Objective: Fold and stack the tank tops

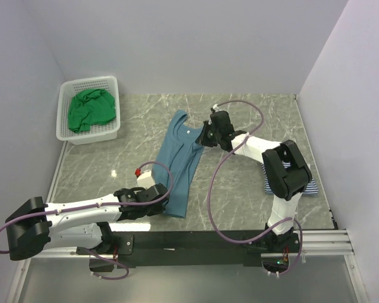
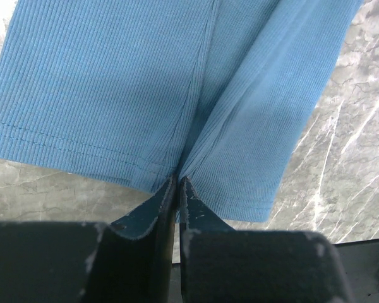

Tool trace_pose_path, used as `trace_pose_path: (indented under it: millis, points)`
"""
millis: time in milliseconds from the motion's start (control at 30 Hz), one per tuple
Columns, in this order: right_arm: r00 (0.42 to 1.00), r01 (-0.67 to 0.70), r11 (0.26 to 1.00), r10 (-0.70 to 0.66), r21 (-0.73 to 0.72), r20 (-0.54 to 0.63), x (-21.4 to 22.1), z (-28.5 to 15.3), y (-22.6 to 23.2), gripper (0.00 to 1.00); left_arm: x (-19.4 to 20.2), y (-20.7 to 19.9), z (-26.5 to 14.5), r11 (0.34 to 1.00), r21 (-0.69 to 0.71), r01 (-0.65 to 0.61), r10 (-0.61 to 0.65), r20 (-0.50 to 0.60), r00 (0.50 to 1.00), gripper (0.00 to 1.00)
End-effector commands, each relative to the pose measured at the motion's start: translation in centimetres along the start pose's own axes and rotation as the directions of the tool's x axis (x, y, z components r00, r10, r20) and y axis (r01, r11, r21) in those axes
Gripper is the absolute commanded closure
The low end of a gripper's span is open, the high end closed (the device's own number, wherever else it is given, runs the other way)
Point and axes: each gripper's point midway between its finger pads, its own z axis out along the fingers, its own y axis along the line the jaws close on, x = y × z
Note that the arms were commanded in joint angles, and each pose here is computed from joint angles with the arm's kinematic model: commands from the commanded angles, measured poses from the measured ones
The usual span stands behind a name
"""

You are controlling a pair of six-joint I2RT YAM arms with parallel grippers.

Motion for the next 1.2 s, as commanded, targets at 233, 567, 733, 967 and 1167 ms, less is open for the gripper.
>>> trace_pose_path:
  millis: [233,567,733,967,1167]
  points:
    - [0.998,0.068,0.997,-0.067,-0.040,0.019,-2.3,2.2,2.9,1.00,-0.4,0.8,-0.1,1.000,-0.024,-0.010,0.011,0.019,1.000,0.89]
    - [0.988,0.147,0.989,-0.145,0.020,-0.061,-0.4,5.2,3.2,1.00,-0.6,0.8,-0.2,0.999,-0.035,-0.015,0.016,0.025,1.000,0.91]
    - [0.978,0.194,0.979,-0.189,0.061,-0.091,0.3,6.6,2.7,1.00,-0.6,1.0,-0.1,0.999,-0.044,-0.024,0.025,0.025,0.999,0.92]
    - [0.970,0.234,0.965,-0.224,0.119,-0.092,0.1,7.0,2.0,0.96,-0.7,0.7,-0.3,0.999,-0.037,-0.037,0.037,0.022,0.999,0.90]
    - [0.967,0.255,0.962,-0.253,0.100,-0.036,-1.8,5.4,3.3,0.71,-1.2,0.0,-0.8,0.998,-0.022,-0.055,0.056,0.028,0.998,0.83]
